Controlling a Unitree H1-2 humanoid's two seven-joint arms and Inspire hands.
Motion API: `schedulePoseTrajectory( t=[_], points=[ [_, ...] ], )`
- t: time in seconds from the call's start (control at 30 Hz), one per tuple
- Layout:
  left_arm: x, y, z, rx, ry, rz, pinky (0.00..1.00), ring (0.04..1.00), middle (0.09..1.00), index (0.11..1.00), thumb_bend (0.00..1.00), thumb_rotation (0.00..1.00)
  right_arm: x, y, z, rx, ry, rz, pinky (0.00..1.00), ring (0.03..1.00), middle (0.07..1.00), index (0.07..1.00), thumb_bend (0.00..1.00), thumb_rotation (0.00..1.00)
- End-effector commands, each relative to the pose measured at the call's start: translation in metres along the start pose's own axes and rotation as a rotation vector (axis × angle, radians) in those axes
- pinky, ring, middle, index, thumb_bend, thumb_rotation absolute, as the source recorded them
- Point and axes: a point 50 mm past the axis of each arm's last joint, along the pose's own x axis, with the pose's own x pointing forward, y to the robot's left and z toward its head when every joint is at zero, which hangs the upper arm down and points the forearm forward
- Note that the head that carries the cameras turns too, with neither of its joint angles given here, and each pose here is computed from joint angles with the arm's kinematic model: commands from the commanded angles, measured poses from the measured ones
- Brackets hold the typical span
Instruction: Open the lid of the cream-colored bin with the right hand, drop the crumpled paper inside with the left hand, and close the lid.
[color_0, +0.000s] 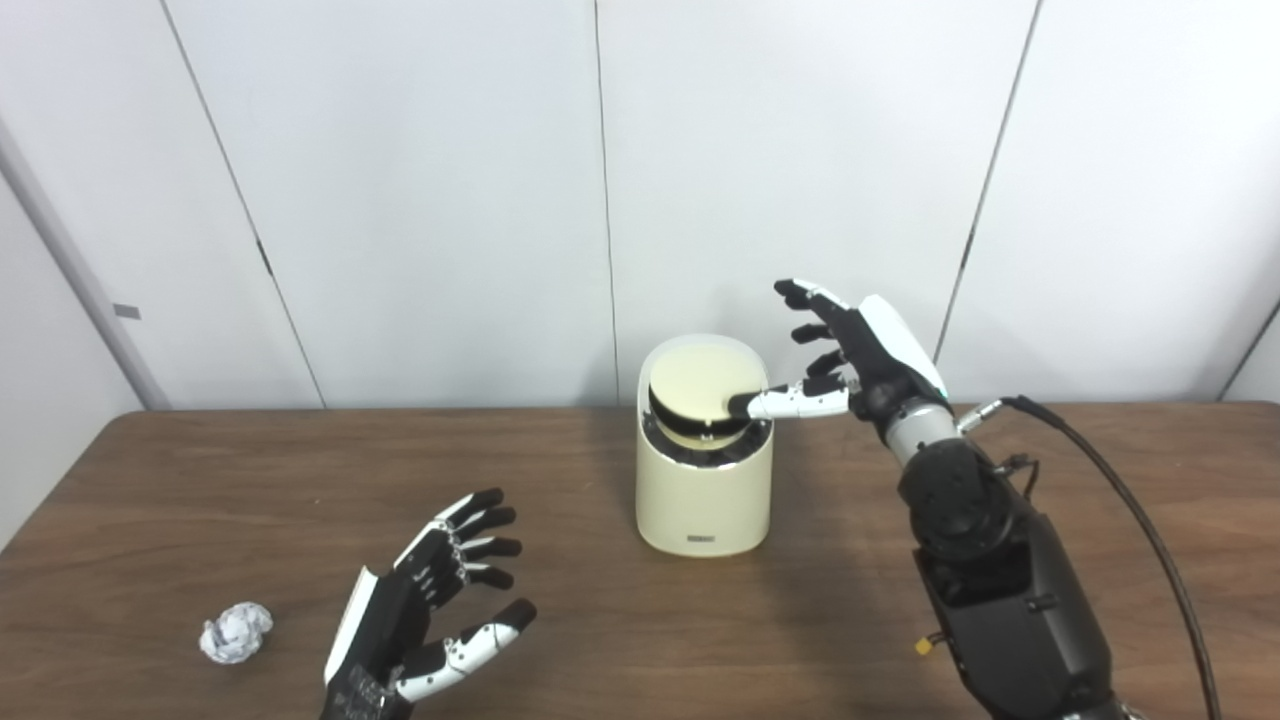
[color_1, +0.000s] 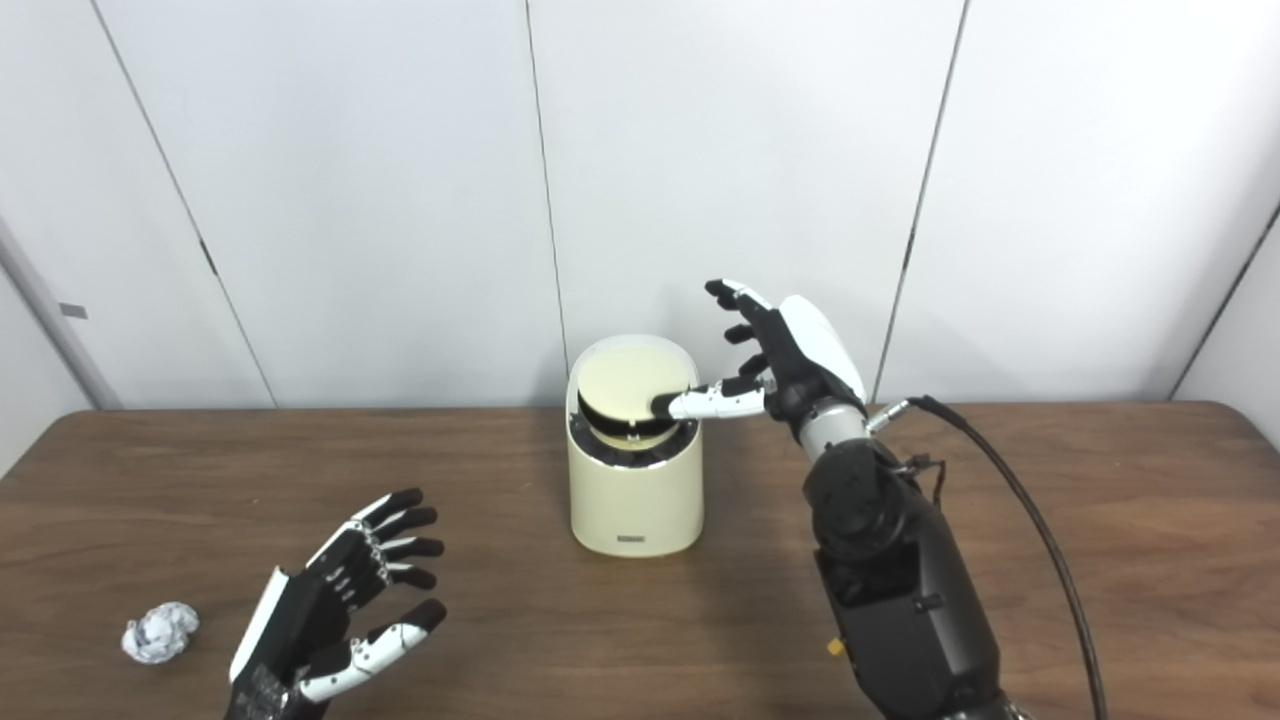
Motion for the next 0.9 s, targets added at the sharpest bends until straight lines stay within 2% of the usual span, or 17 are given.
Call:
schedulePoseTrajectory(
  t=[0.0,0.13,0.23,0.3,0.4,0.5,0.63,0.77,0.87],
  points=[
    [0.011,0.001,0.016,0.007,-0.078,-0.01,0.61,0.727,0.82,0.856,0.65,0.15,-0.007,-0.013,0.009,0.058,-0.054,-0.039,0.58,0.783,0.883,0.883,0.74,0.28],
    [0.012,0.002,0.016,0.008,-0.081,-0.011,0.62,0.727,0.818,0.857,0.65,0.13,-0.037,-0.015,-0.009,0.16,-0.12,-0.038,0.65,0.837,0.898,0.894,0.73,0.31],
    [0.013,0.002,0.018,0.021,-0.076,-0.008,0.62,0.726,0.815,0.859,0.66,0.15,-0.058,-0.012,-0.031,0.225,-0.176,-0.011,0.72,0.858,0.914,0.919,0.73,0.46],
    [0.014,0.002,0.019,0.025,-0.073,-0.007,0.62,0.727,0.816,0.859,0.66,0.16,-0.07,-0.008,-0.047,0.251,-0.216,0.005,0.76,0.863,0.921,0.921,0.77,0.58],
    [0.015,0.004,0.022,0.025,-0.075,-0.009,0.63,0.732,0.821,0.864,0.66,0.17,-0.082,-0.003,-0.063,0.26,-0.253,0.012,0.75,0.856,0.922,0.917,0.83,0.61],
    [0.016,0.004,0.024,0.037,-0.079,-0.01,0.62,0.73,0.821,0.862,0.67,0.18,-0.095,0.003,-0.078,0.325,-0.264,0.041,0.79,0.875,0.948,0.922,0.88,0.54],
    [0.018,0.003,0.027,0.042,-0.088,-0.012,0.62,0.733,0.822,0.863,0.66,0.16,-0.108,0.008,-0.092,0.377,-0.269,0.067,0.84,0.889,0.969,0.942,0.88,0.46],
    [0.02,0.0,0.028,0.037,-0.085,-0.012,0.61,0.726,0.817,0.859,0.65,0.13,-0.116,0.009,-0.102,0.381,-0.245,0.071,0.85,0.9,0.971,0.952,0.89,0.39],
    [0.021,-0.004,0.028,0.041,-0.085,-0.015,0.61,0.722,0.816,0.86,0.66,0.14,-0.119,0.008,-0.108,0.383,-0.232,0.072,0.87,0.91,0.977,0.957,0.88,0.35]
  ],
)
